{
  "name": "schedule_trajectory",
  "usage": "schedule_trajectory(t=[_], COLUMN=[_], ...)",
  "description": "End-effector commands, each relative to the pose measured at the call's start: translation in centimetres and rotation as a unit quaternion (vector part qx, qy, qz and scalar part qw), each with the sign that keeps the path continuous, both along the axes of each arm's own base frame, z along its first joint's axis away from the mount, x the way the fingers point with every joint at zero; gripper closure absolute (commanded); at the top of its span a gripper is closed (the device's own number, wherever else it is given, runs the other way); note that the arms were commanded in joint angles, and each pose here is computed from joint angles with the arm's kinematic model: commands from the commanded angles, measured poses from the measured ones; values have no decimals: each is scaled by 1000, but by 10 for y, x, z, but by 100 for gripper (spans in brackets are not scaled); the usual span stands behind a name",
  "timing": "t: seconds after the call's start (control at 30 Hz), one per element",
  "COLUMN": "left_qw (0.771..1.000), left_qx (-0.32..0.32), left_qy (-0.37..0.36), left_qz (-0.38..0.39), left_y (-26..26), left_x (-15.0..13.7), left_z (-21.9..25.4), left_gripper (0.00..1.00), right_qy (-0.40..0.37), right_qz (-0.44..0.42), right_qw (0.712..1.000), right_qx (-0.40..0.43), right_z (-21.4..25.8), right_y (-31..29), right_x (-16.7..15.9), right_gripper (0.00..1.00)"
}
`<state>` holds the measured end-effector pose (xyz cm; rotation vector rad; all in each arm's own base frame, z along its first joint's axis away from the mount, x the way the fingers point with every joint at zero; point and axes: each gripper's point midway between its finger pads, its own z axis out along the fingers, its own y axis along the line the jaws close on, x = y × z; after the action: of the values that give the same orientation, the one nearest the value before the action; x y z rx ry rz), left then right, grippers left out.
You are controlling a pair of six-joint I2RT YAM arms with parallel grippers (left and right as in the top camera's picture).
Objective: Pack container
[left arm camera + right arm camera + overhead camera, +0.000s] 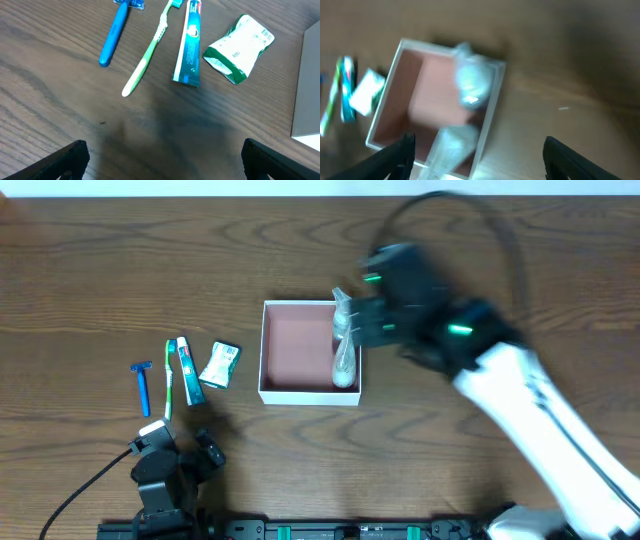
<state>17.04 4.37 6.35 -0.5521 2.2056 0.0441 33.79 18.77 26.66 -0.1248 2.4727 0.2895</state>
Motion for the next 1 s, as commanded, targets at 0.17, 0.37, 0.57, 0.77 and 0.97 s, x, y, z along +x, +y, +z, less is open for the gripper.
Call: schedule_trajectory(t=[0.17,0.37,0.57,0.77,0.97], left_qw=[1000,1000,1000,1000,999], left_qx=[4,20,23,25,26], left_qy=[15,19,19,13,21], left_qz=[-6,-4,-3,-1,2], left_y=[-1,3,4,5,6], left_x=[-3,-4,-4,-2,-5], left_z=[-10,-9,-9,-7,-9], left_gripper=[2,2,2,2,2], right_qy=[-37,-9,-4,-4,-4], right_qz=[-199,-289,-300,-300,-300], right_qw=[979,957,954,954,954], right_qx=[5,-4,-5,-5,-5], right_z=[45,31,29,29,30], right_y=[-152,-217,-224,-224,-224], right_x=[4,-1,-2,-2,-2], right_gripper=[1,1,1,1,1])
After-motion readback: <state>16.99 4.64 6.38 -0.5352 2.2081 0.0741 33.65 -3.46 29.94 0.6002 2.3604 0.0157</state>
